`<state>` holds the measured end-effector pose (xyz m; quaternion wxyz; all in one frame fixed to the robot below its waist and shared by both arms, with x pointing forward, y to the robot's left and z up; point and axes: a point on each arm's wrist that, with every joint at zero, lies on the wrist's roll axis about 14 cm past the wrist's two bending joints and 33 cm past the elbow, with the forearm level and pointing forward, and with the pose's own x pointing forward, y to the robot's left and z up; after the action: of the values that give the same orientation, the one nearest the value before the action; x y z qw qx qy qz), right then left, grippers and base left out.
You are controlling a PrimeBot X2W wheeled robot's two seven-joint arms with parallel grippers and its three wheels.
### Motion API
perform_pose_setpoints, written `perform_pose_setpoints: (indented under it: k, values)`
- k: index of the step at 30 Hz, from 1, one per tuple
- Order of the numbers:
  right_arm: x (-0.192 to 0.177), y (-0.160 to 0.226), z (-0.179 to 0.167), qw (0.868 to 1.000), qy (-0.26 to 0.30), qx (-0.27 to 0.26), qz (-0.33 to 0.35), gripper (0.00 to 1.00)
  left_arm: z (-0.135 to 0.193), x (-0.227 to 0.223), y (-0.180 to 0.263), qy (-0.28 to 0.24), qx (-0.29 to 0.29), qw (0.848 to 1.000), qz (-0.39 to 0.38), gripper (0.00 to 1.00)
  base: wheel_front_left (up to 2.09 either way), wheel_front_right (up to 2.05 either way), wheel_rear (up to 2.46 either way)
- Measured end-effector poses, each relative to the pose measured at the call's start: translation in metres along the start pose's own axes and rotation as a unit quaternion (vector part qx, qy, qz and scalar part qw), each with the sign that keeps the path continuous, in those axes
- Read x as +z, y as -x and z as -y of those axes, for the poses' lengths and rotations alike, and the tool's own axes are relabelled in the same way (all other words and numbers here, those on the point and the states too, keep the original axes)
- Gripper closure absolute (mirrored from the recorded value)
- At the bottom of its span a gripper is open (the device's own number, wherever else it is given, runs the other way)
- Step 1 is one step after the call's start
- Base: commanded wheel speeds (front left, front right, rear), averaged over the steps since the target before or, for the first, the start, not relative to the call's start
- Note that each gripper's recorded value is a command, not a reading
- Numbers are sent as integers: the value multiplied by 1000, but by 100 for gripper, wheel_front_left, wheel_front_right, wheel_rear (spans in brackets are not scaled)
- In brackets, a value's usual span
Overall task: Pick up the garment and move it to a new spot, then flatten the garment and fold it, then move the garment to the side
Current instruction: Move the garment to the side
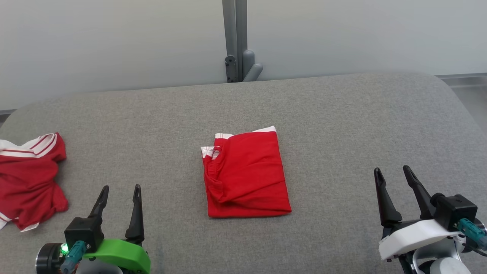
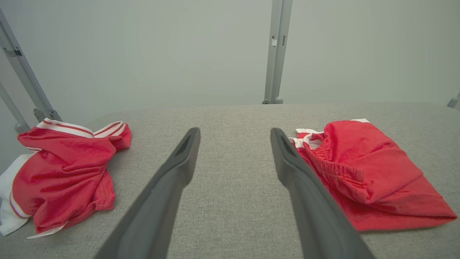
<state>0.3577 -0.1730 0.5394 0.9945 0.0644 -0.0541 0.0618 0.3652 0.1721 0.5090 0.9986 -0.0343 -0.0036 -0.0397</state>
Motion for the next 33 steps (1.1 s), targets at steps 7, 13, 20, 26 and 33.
perform_pose_setpoints:
  k: [7, 13, 20, 26, 33]
  values:
    - [-3, -3, 0, 1000, -1, 0, -4, 0, -2, 3, 0, 0, 5, 1000, 6, 0, 0, 0, 0]
    - [-13, -22, -4, 999, 9, 25, -23, 0, -9, 21, -7, -1, 13, 999, 36, 0, 0, 0, 0]
    - [-50, -62, -39, 993, -1, 91, -78, 0, -19, 37, -20, 4, 31, 997, 69, 0, 0, 0, 0]
    - [-95, -82, -82, 978, -22, 156, -139, 0, -37, 39, -22, 4, 57, 995, 78, 0, 0, 0, 0]
    - [-146, -88, -114, 954, -51, 193, -222, 0, -56, 28, -16, 1, 88, 994, 65, 0, 0, 0, 0]
